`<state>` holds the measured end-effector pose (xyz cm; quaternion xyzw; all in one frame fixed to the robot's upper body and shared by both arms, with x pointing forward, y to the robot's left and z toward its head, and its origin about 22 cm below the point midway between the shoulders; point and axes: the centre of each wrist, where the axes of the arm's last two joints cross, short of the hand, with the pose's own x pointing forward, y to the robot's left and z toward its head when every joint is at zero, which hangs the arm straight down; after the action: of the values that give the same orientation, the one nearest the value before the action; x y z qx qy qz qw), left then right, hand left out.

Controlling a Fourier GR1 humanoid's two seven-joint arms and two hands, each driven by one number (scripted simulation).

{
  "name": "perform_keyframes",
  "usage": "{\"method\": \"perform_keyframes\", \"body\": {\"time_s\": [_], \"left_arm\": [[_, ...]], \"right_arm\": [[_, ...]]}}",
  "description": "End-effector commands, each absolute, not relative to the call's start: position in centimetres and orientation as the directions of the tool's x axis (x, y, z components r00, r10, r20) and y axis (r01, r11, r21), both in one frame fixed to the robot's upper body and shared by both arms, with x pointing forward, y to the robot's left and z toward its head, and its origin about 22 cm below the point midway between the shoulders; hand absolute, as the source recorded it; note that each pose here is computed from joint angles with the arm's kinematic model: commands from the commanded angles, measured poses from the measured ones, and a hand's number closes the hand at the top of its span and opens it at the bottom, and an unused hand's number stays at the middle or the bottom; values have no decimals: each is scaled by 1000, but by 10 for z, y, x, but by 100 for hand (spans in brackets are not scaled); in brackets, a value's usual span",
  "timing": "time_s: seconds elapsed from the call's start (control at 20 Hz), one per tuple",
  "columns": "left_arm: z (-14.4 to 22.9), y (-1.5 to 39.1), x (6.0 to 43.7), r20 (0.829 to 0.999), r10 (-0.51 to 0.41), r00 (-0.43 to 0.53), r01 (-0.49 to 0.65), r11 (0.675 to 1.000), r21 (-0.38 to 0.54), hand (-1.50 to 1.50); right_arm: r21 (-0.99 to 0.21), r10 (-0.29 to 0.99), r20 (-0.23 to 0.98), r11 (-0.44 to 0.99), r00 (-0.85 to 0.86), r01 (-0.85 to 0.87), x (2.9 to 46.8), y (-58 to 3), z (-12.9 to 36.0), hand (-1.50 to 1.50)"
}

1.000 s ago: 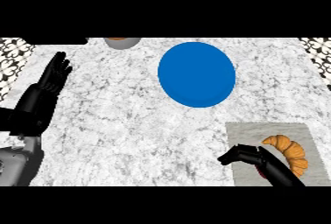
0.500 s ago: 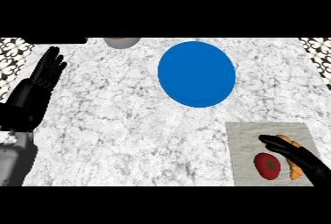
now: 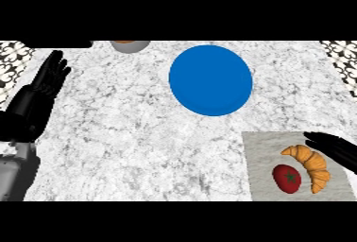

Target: Pick the croissant from the placemat and place it in the plate

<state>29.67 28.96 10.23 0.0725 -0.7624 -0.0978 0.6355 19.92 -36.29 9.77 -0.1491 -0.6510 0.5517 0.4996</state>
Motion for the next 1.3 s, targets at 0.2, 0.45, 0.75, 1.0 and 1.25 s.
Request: {"method": "perform_keyframes", "body": {"time_s": [0.2,0.45,0.75,1.0,1.25], "left_arm": [[94,291,297,956,-222,-191,30,972,231,0],[95,275,295,953,-237,-188,22,969,245,0],[95,281,306,955,-233,-185,32,969,243,0],[108,280,291,954,-227,-196,33,971,238,0],[114,294,305,957,-221,-187,19,973,228,0]], "right_arm": [[-854,921,200,-3,-333,-521,200,-347,129,-150],[-846,936,161,-33,-314,-532,205,-324,111,-150],[-869,957,71,-80,-282,-488,218,-318,77,-150],[-844,973,-2,-125,-230,-522,219,-332,59,-150],[-838,976,9,-110,-216,-534,247,-331,62,-150]]}}
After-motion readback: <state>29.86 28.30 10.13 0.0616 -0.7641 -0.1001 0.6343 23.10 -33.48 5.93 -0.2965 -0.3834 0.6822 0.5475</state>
